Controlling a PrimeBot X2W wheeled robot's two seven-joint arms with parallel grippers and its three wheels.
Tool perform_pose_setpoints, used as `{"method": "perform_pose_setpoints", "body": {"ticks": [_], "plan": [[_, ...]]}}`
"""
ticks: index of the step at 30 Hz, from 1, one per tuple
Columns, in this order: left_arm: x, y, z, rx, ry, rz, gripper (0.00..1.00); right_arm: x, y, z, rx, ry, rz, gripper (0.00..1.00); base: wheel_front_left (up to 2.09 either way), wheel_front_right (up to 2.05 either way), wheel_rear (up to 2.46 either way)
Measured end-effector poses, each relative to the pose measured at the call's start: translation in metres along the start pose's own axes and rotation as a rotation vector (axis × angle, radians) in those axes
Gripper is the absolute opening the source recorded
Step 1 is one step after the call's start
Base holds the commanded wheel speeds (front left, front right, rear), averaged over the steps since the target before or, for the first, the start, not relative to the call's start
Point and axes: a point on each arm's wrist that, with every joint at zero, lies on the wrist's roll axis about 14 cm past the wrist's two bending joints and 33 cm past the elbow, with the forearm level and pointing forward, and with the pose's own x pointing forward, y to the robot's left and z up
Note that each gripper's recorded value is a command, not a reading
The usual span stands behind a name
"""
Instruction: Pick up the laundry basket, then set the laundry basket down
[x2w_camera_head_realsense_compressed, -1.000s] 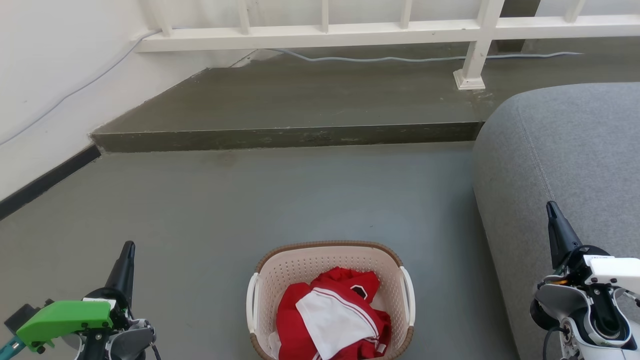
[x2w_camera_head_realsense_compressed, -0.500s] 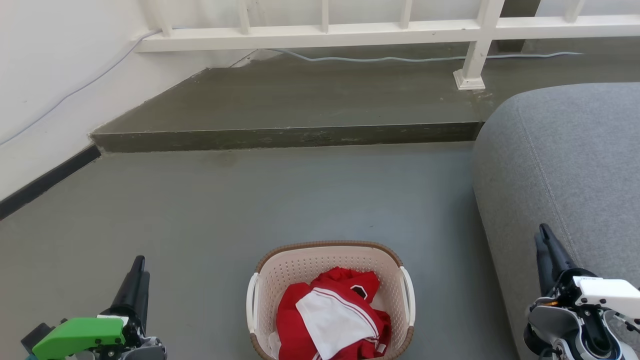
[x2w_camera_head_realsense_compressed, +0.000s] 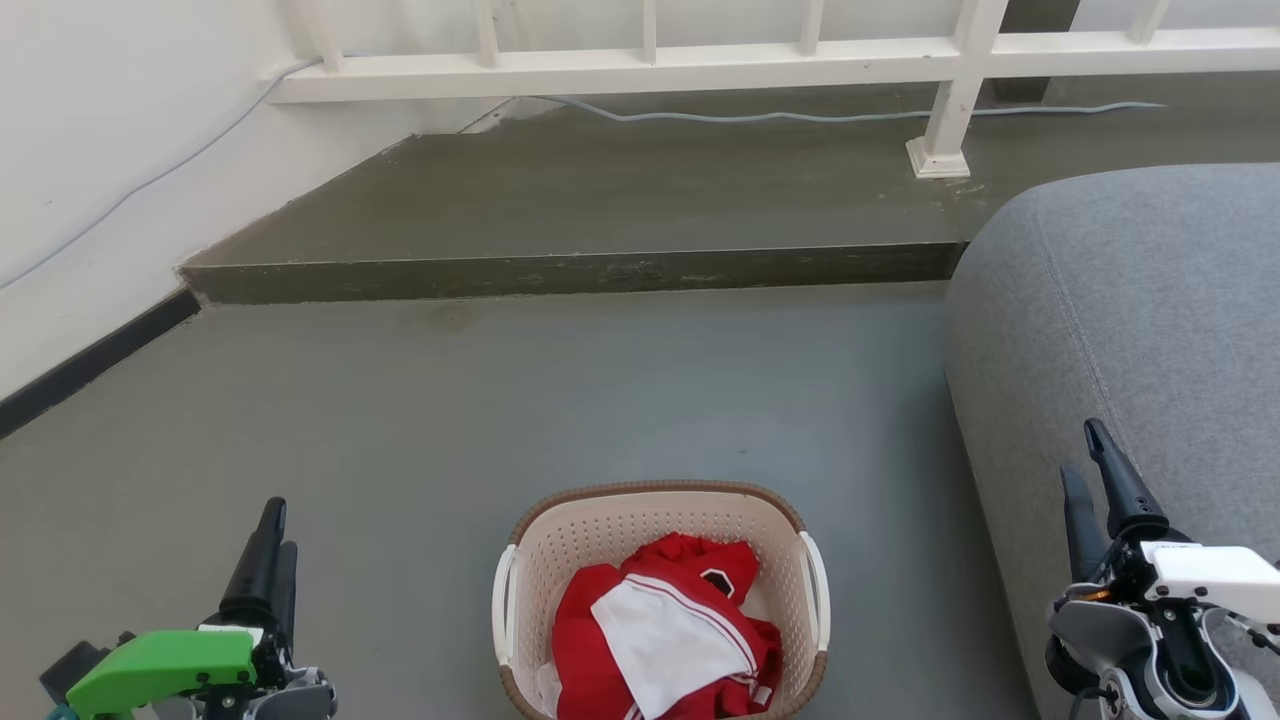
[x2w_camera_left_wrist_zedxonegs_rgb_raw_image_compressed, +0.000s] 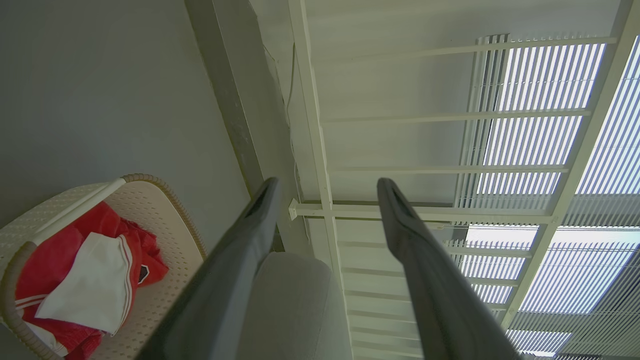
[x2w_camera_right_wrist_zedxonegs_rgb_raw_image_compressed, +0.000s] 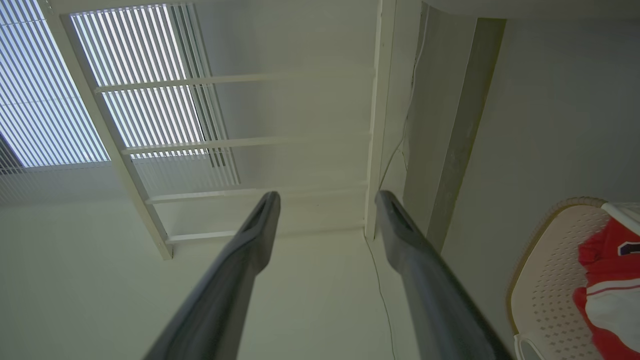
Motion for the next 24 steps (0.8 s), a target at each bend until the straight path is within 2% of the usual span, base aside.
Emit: {"method": "perform_pose_setpoints", "body": {"ticks": [12, 24], "plan": [[0.003, -0.007, -0.008, 0.105, 0.007, -0.020, 1.00, 0.003, 0.014, -0.003, -0.104, -0.008, 0.039, 1.00, 0.00, 0.00, 0.00], [0.006, -0.015, -0.014, 0.325, 0.029, -0.050, 1.00, 0.008, 0.031, -0.011, -0.296, 0.014, 0.096, 1.00, 0.00, 0.00, 0.00]]}}
